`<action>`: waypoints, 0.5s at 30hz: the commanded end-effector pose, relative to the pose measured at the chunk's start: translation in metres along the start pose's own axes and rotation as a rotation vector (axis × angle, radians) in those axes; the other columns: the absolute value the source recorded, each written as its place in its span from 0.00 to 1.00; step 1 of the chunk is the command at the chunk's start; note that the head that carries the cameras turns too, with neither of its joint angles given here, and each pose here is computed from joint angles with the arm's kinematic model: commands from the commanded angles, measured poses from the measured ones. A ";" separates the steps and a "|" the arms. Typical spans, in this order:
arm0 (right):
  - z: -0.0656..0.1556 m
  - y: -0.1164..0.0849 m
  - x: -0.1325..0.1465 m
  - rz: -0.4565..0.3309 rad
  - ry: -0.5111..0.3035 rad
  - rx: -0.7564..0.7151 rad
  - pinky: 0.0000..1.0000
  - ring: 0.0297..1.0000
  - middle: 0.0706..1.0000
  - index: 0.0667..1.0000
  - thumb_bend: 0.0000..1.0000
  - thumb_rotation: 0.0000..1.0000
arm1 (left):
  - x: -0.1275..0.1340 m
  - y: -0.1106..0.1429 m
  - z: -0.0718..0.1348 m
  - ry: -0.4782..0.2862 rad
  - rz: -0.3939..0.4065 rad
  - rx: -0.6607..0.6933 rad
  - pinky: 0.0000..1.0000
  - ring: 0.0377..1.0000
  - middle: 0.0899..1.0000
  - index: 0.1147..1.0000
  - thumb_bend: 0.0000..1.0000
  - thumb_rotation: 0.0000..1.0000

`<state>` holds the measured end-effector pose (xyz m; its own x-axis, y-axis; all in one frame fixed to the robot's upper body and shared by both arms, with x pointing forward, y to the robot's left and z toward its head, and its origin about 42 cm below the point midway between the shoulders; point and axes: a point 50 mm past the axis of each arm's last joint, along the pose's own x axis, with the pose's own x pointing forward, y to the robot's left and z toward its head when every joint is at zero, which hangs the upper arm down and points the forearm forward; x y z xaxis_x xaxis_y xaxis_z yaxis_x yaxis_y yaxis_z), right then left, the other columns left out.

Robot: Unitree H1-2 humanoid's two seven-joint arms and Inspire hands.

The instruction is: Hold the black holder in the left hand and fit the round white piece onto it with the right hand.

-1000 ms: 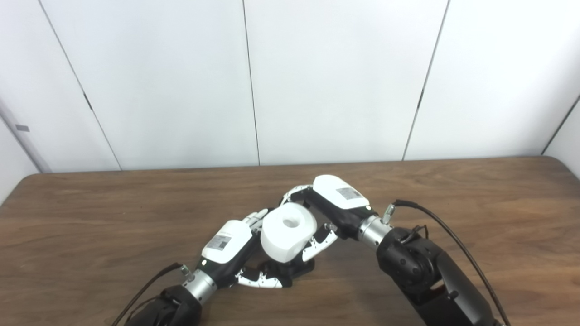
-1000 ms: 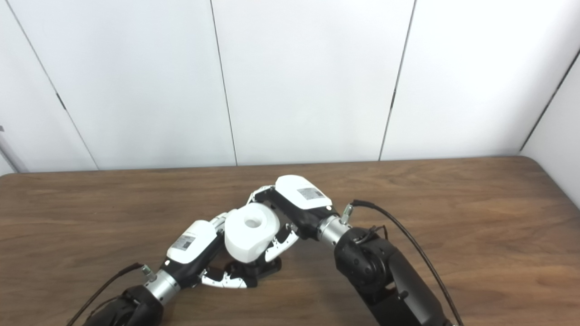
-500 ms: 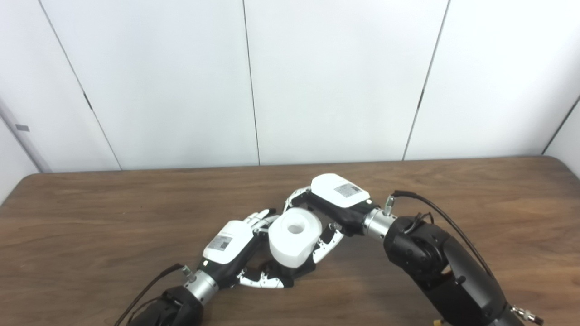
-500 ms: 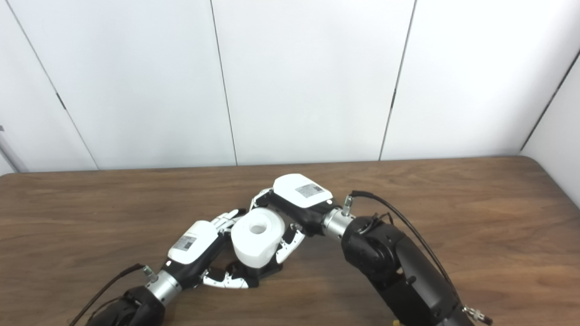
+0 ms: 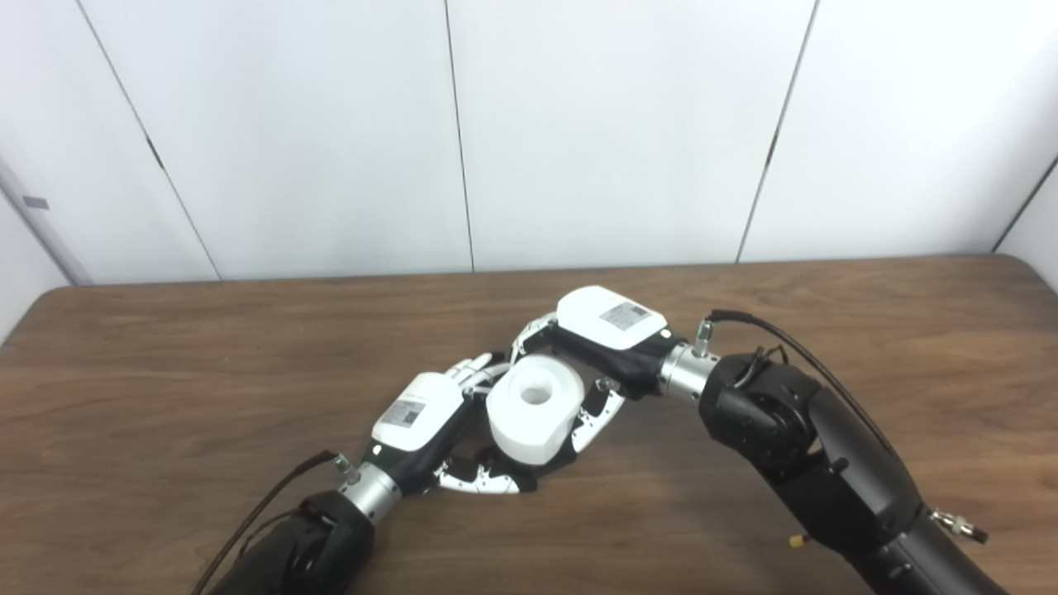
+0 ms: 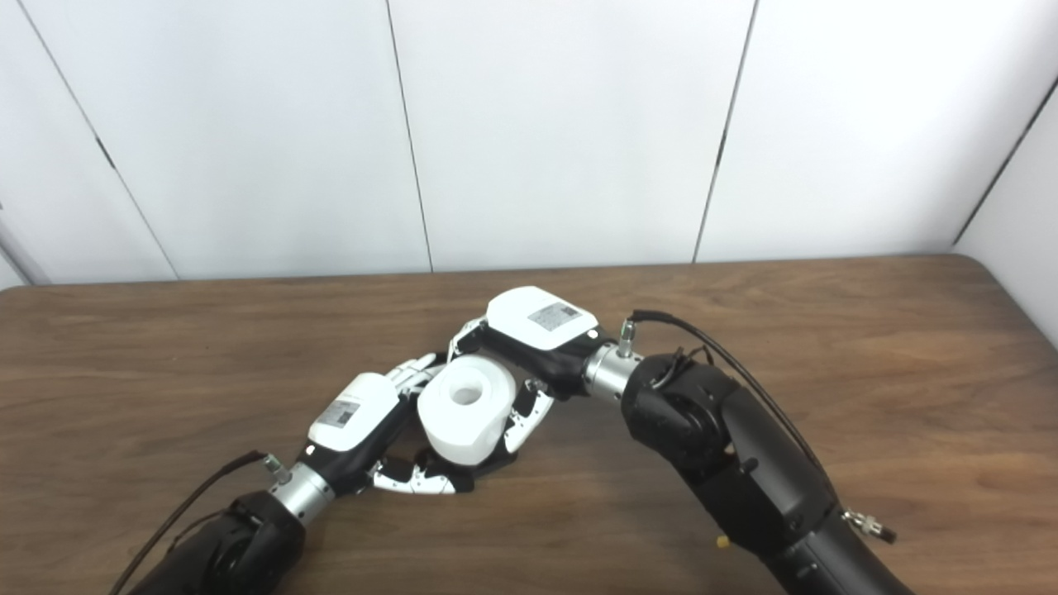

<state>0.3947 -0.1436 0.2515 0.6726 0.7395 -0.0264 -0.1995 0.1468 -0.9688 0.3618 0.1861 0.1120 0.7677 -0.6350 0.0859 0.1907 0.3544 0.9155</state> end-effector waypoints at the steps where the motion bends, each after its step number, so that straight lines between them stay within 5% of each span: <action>1: 0.005 -0.018 0.005 -0.002 -0.054 -0.065 0.63 0.74 0.71 0.44 0.52 0.14 | -0.022 -0.057 0.013 0.023 -0.274 0.022 0.95 0.96 0.89 0.42 0.52 0.06; 15: 0.005 -0.003 0.009 0.074 -0.060 -0.095 0.60 0.74 0.71 0.45 0.52 0.14 | -0.024 -0.059 0.019 0.024 -0.261 0.015 0.95 0.96 0.88 0.42 0.52 0.06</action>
<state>0.3925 -0.1321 0.2504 0.6197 0.7823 -0.0633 -0.2022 0.0811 -0.9760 0.3579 0.1830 0.1121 0.7795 -0.6205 0.0854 0.1881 0.3620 0.9130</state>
